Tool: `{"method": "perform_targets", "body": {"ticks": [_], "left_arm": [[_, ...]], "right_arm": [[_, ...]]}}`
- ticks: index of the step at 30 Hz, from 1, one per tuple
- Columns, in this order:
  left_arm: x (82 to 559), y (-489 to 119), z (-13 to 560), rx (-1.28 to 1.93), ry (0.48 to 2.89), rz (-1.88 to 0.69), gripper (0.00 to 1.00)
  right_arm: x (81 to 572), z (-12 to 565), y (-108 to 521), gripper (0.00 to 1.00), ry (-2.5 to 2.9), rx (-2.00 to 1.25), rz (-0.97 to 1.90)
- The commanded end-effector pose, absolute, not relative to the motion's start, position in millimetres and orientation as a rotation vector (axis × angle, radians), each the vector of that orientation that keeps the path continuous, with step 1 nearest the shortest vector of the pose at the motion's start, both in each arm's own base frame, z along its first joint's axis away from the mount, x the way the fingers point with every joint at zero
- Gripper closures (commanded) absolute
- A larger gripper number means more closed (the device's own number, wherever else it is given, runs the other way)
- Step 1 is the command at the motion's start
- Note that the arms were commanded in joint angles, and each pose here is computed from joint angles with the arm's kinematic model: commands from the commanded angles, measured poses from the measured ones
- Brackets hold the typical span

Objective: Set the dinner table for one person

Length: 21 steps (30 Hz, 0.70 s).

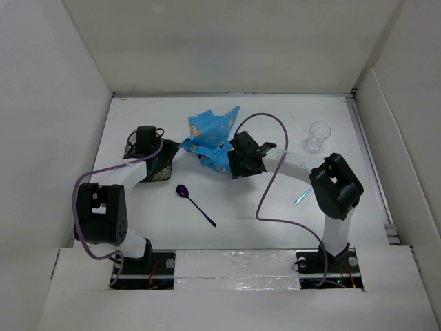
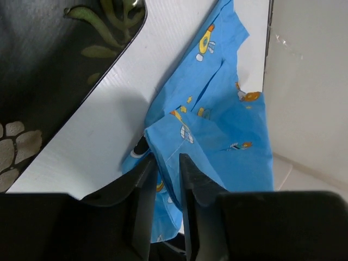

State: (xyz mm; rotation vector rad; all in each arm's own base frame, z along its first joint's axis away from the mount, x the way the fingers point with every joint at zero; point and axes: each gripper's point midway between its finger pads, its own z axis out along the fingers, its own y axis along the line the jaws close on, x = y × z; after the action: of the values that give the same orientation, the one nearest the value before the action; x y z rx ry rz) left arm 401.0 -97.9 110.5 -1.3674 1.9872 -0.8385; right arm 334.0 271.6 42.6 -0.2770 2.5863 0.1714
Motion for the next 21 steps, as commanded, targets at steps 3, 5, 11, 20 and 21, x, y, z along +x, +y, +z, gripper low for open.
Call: {"method": "perform_targets", "body": {"ticks": [3, 5, 11, 20, 21], "left_arm": [[431, -94, 136, -1.299, 1.912, -0.853, 0.96], [435, -92, 139, -1.277, 1.91, -0.833, 1.0], [441, -85, 154, -1.203, 1.892, -0.775, 1.0], [452, -68, 207, -1.011, 1.816, -0.661, 1.0], [452, -65, 210, -1.005, 1.813, -0.641, 1.0]], "right_arm": [[344, 55, 290, 0.32, 2.516, -0.347, 0.24], [351, 58, 291, 0.32, 2.507, -0.369, 0.212], [364, 52, 286, 0.31, 2.489, -0.426, 0.104], [368, 39, 295, 0.74, 2.482, -0.489, 0.096], [368, 40, 294, 0.85, 2.479, -0.48, 0.088]]}}
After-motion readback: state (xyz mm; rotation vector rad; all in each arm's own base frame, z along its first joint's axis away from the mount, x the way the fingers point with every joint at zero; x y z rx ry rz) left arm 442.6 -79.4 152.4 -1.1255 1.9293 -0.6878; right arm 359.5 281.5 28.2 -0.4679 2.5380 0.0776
